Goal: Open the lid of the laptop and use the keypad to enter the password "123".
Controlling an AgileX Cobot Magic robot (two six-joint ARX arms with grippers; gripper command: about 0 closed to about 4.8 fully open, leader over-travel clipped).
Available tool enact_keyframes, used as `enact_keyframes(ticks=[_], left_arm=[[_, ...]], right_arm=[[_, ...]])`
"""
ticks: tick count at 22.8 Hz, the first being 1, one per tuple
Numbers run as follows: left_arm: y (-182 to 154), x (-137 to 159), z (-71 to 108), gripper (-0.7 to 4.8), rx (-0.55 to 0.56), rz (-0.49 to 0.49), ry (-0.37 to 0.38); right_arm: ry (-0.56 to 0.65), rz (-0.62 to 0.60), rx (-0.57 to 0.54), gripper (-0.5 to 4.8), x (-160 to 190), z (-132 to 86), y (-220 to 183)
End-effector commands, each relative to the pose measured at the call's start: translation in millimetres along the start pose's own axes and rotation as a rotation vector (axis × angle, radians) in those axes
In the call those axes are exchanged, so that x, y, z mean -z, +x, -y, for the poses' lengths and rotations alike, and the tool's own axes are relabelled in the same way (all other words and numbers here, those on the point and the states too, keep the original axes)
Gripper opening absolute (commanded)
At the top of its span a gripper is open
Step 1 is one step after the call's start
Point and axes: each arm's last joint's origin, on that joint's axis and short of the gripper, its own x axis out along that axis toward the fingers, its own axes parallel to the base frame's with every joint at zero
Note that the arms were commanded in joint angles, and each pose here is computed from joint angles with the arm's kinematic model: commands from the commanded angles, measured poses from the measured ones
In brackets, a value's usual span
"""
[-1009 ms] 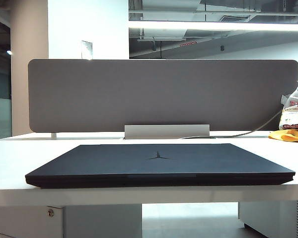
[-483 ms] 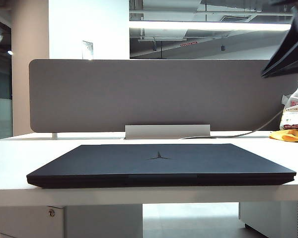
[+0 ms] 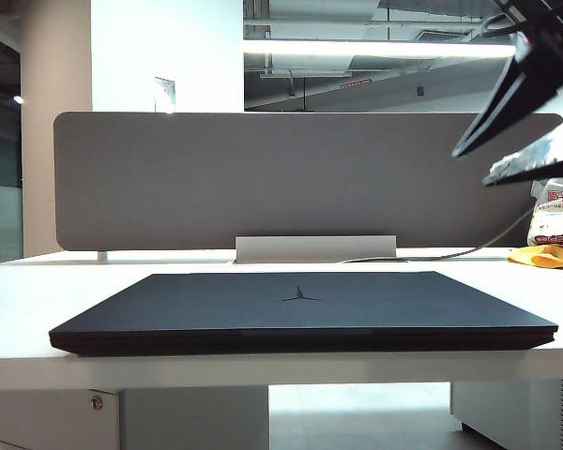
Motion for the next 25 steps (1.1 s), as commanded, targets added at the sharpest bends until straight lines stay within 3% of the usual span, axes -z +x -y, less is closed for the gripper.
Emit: enact_keyframes(ticks=[1,6,15,22,25], left_arm=[[12.9,-1.6,6.6,-0.03,-0.028,-0.066,0.061],[31.2,-9.4,24.8,-0.04,0.027,-0.126,0.111],[36.9,-12.2,27.2,-0.04,0.034,-0.142,0.106],[39.9,-11.5,27.6,-0.04,0.036,-0.156,0.108],[39.9,-11.5,27.6,-0.04,0.036,-0.156,0.109]], right_arm=[[0.085,-0.045,-0.015,2.61,6.9,1.4,6.8],[0.117,-0.151,-0.052,2.66,24.3,0.6,28.8],[0.121,-0.165,-0.074,2.61,32.5,-6.6,47.7],[0.218,-0.269,-0.073,2.61,49.7,-8.0,67.5],[0.253,-0.268,-0.121,2.61,56.9,-16.9,78.3]])
